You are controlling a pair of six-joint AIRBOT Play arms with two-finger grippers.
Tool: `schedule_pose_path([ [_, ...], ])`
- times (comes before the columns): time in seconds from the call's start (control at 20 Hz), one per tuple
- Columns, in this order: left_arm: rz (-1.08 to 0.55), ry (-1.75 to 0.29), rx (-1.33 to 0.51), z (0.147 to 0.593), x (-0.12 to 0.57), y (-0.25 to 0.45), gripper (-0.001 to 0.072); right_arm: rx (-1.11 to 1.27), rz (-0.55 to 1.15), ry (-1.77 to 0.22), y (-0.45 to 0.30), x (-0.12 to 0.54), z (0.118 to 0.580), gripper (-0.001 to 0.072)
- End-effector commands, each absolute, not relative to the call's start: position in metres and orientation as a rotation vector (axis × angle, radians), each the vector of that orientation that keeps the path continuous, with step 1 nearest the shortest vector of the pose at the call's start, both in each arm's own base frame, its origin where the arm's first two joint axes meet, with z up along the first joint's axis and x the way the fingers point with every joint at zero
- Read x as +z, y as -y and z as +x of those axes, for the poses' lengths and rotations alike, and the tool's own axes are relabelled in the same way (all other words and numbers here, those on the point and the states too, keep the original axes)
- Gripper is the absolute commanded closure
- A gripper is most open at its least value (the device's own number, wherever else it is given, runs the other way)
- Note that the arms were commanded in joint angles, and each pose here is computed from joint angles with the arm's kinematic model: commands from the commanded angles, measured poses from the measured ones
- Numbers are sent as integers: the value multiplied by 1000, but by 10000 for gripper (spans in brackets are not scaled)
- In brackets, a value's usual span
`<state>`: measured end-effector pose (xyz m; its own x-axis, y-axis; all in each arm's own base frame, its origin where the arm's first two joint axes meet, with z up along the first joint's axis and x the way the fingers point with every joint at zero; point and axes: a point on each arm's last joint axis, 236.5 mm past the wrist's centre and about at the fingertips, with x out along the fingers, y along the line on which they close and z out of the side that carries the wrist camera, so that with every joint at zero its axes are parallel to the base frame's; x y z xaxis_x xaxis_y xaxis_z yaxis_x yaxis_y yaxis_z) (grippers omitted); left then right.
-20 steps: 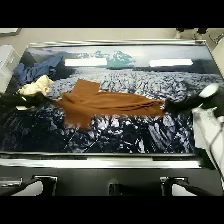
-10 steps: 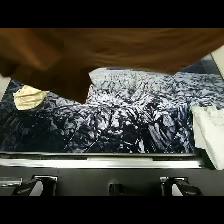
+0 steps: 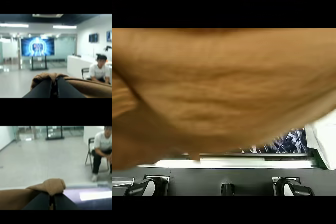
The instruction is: Fold the clothes and pants, and hang the long-sleeved shirts on hangers.
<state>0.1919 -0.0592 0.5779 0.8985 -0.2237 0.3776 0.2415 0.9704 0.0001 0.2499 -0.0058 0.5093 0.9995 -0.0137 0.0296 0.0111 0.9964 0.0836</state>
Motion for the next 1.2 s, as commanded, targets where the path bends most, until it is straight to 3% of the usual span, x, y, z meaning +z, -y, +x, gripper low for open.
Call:
schedule_pose_path([
  [0.0,-111,-44,-241,268,474,45,682,-1,167,-431,8,395,299,676],
  [0.1,-197,-371,-287,327,368,41,682,11,214,-845,12,277,338,676],
  [0.2,-299,-615,-304,377,258,41,681,36,301,-1097,10,168,379,676],
  [0.35,-401,-851,-269,426,110,49,681,67,492,-1307,-8,39,425,676],
  [0.5,-506,-949,-232,464,27,60,681,102,563,-1374,-39,-36,459,677],
  [0.65,-618,-931,-184,498,-5,59,681,72,552,-1189,-45,-53,520,676],
  [0.85,-612,-792,-84,541,-5,31,680,-8,592,-865,-19,-18,584,675],
  [1.05,-605,-796,-69,547,-23,37,680,-15,628,-962,-28,-50,574,666],
  [1.1,-608,-837,-93,541,-30,48,672,-8,644,-1003,-33,-56,567,598],
  [1.15,-613,-884,-125,532,-33,56,534,3,654,-1040,-35,-54,558,428],
])
